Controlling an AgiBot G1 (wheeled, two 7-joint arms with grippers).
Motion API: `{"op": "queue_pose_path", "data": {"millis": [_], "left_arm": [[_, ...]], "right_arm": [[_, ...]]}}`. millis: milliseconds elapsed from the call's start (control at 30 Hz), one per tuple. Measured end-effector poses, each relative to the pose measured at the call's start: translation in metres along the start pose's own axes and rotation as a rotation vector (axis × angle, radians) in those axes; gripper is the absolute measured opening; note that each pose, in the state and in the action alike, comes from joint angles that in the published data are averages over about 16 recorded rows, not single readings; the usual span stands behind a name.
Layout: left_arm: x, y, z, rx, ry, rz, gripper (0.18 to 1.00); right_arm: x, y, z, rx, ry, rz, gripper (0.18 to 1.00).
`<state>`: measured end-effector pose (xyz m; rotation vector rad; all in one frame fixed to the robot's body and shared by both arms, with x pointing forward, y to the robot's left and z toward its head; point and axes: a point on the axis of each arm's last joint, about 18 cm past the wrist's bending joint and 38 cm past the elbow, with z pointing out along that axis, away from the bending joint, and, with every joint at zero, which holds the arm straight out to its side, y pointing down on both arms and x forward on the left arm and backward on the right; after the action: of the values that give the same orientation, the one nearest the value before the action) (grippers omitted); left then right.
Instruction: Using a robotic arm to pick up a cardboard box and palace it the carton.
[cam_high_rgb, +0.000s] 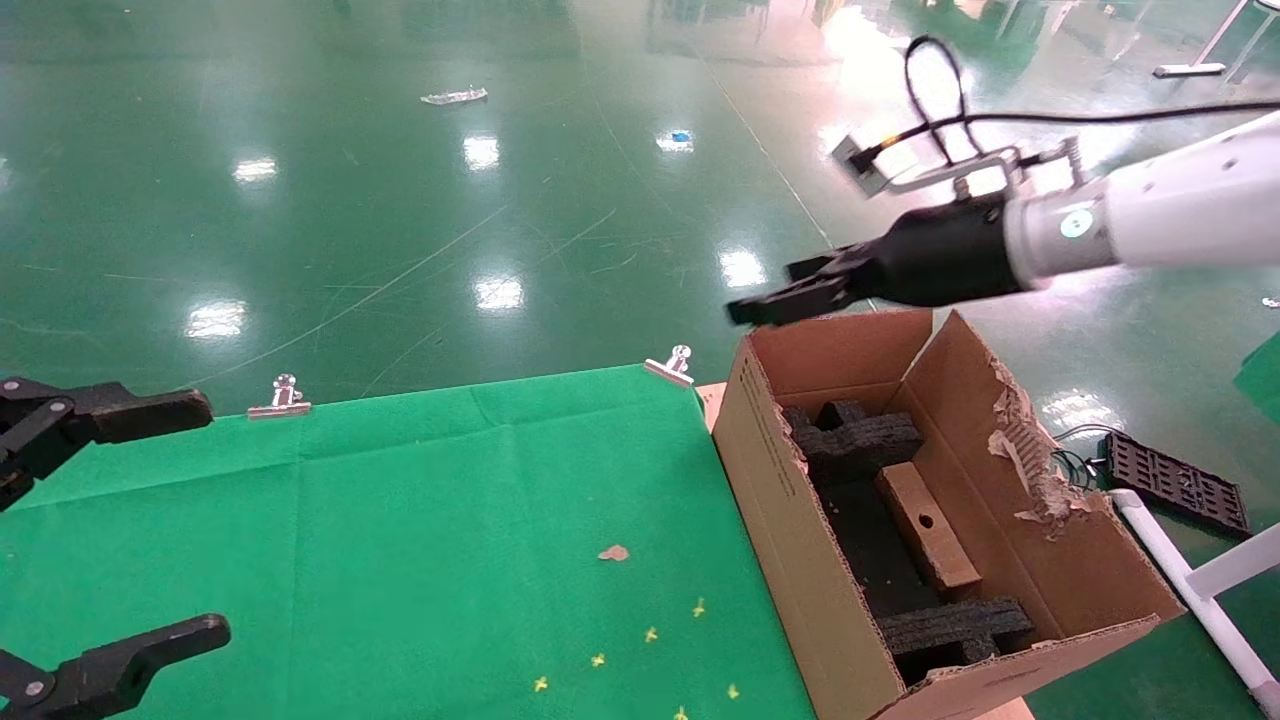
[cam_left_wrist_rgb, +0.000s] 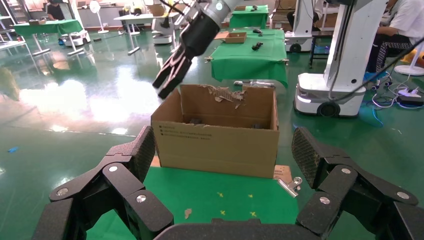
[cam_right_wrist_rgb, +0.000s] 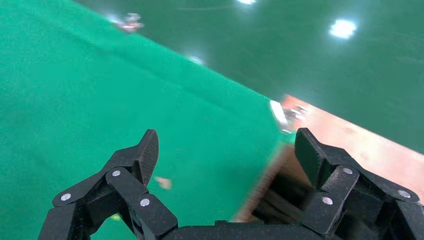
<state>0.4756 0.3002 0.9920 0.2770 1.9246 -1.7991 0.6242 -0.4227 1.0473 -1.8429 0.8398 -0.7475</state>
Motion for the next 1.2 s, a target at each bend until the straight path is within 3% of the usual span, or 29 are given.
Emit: {"op": "queue_pose_path", "data": {"millis": [533, 1200], "left_arm": [[0.0, 0.0, 0.0, 0.0, 0.0, 0.0, 1.001], [0.0, 0.0, 0.0, 0.0, 0.0, 0.0, 1.001]], "right_arm": [[-0.082, 0.015, 0.028, 0.194, -0.335, -0.149, 1.0], [-0.164, 0.035, -0.01, 0.48, -0.583, -0.378, 1.0]]}}
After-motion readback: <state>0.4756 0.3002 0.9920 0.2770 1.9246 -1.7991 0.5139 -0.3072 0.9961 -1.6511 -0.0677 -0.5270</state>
